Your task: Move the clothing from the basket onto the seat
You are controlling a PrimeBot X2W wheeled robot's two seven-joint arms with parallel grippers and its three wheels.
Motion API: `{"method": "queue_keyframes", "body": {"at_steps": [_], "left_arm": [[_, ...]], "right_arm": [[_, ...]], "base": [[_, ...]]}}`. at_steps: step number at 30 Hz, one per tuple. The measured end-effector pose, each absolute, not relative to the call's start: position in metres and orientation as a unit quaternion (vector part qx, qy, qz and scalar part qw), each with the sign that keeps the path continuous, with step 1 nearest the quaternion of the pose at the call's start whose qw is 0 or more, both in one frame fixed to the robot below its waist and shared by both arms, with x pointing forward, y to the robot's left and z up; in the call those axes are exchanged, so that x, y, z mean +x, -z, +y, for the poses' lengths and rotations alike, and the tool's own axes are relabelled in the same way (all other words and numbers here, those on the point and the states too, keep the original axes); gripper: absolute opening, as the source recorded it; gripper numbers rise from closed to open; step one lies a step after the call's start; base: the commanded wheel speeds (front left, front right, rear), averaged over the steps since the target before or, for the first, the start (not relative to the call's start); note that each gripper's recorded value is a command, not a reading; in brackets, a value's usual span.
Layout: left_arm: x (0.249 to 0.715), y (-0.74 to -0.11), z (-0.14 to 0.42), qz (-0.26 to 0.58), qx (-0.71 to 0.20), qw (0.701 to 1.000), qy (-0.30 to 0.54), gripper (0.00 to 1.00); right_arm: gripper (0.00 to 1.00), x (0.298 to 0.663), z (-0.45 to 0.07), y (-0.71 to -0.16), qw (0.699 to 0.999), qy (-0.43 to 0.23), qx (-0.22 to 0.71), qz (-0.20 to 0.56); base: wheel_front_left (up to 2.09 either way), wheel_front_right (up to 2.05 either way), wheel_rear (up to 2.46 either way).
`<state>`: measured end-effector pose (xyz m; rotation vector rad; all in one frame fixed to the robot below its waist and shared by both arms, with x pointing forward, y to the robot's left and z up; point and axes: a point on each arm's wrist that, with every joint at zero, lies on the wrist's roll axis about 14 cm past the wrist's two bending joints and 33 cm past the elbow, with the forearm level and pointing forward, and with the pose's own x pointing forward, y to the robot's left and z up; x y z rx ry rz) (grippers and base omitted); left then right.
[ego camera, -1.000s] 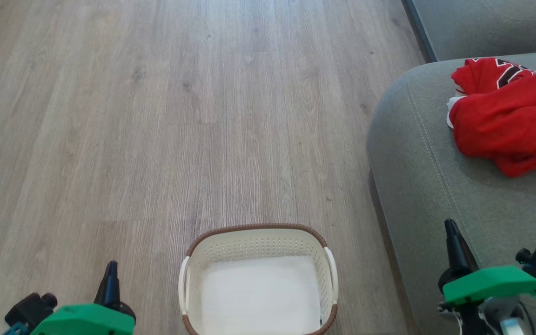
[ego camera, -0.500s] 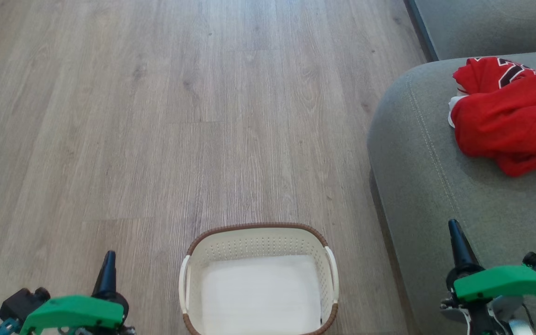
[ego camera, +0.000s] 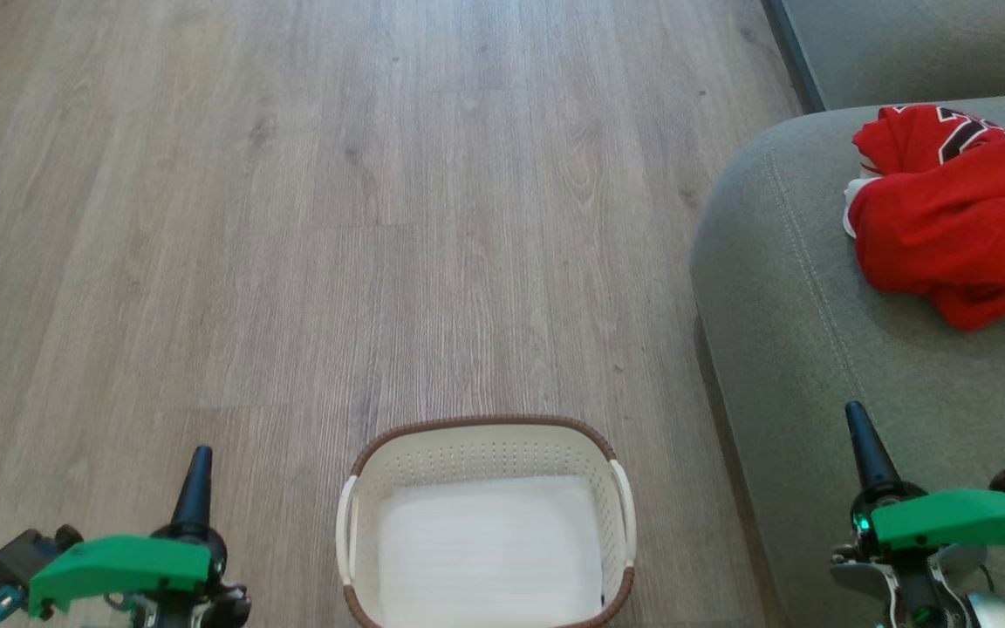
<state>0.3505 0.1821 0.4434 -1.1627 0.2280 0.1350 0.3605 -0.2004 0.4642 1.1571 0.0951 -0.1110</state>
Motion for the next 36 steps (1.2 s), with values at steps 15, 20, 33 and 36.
{"method": "queue_keyframes", "body": {"at_steps": [15, 20, 33, 36], "left_arm": [[0.359, -0.454, 0.182, 0.089, -0.614, 0.783, -0.051, 0.00], [0.364, -0.461, 0.184, 0.075, -0.635, 0.767, -0.045, 0.00], [0.372, -0.473, 0.186, 0.053, -0.688, 0.724, -0.027, 0.00], [0.373, -0.476, 0.189, 0.045, -0.699, 0.713, -0.027, 0.00]], "right_arm": [[0.00, 0.366, -0.204, -0.469, 0.789, 0.052, 0.611, 0.036], [0.00, 0.366, -0.204, -0.469, 0.771, 0.052, 0.633, 0.036], [0.00, 0.368, -0.207, -0.470, 0.723, 0.051, 0.689, 0.029], [0.00, 0.371, -0.208, -0.474, 0.711, 0.047, 0.701, 0.023]], "base": [[0.00, 0.00, 0.00], [0.00, 0.00, 0.00], [0.00, 0.00, 0.00], [0.00, 0.00, 0.00]]}}
